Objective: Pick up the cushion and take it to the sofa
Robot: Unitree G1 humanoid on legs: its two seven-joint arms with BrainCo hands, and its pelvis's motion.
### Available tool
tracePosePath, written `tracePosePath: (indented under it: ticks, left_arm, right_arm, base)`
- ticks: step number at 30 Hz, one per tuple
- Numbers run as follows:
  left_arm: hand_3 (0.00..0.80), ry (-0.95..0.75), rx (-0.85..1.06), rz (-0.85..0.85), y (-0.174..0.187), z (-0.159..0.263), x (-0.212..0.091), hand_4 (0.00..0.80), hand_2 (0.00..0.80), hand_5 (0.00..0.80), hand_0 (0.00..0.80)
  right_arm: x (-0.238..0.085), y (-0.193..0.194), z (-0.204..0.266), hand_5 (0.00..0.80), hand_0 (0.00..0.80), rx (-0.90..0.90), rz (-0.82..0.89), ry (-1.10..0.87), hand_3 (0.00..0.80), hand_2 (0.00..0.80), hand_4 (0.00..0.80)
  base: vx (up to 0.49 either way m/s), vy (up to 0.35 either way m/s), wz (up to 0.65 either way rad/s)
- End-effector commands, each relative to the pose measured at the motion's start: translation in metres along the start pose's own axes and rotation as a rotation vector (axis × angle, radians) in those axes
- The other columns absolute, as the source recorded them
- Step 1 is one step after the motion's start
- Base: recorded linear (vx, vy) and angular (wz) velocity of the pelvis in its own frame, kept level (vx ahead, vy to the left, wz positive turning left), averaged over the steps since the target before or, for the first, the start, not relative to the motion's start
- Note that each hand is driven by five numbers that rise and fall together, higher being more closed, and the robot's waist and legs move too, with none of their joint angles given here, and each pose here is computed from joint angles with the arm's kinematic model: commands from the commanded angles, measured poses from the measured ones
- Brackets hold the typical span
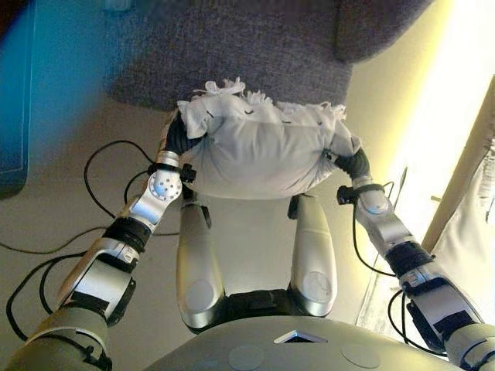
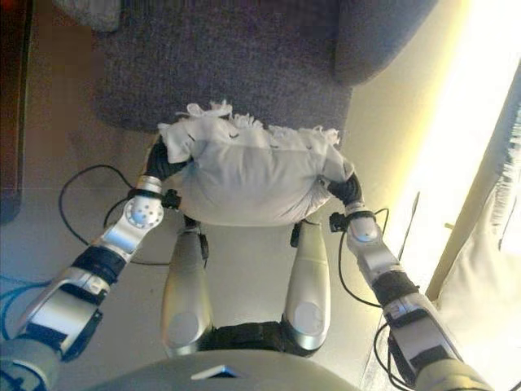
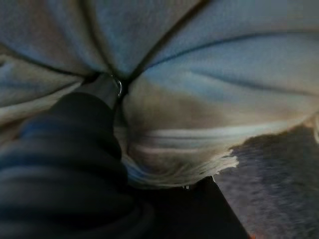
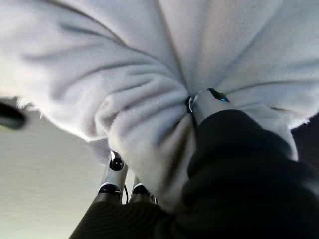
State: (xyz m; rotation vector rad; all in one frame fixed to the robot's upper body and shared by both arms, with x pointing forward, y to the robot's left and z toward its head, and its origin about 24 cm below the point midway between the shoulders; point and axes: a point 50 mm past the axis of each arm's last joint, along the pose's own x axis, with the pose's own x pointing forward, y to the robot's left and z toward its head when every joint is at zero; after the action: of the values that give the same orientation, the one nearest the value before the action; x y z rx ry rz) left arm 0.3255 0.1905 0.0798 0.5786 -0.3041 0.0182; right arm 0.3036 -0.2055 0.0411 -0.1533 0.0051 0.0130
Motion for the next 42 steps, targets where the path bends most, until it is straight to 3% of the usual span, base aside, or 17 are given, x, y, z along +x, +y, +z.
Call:
tracePosePath:
  ticks: [1,8,13,23,42]
  left_arm:
    - [0.8,-0.166,-0.192,0.032,0.003,0.037,0.008,0.8,0.8,0.8,0.8]
    - [0.8,-0.035,-0.331,-0.045,-0.009,0.02,-0.007,0.8,0.8,0.8,0.8]
    - [0.8,0.057,-0.458,-0.129,-0.029,0.01,-0.017,0.8,0.8,0.8,0.8]
    - [0.8,0.257,-0.55,-0.122,-0.039,-0.015,-0.038,0.8,0.8,0.8,0.8]
    - [0.8,0.292,-0.655,-0.258,-0.073,-0.003,-0.03,0.8,0.8,0.8,0.8]
  right_arm:
    - [0.001,0.007,0.044,0.8,0.8,0.147,0.056,-0.238,0.8,0.8,0.8]
    - [-0.017,0.008,0.028,0.8,0.8,0.156,0.085,-0.188,0.8,0.8,0.8]
    - [-0.037,0.009,0.002,0.8,0.8,0.081,0.017,-0.09,0.8,0.8,0.8]
    - [-0.026,0.022,0.001,0.8,0.8,0.212,0.1,0.001,0.8,0.8,0.8]
    - [-0.026,0.009,-0.015,0.8,0.8,0.298,-0.031,0.038,0.8,0.8,0.8]
  base:
    - [0.146,0.044,0.0]
    - [0.149,0.041,0.1]
    - [0.232,-0.035,0.58]
    - [0.157,0.007,-0.12]
    - [0.073,0.115,0.0]
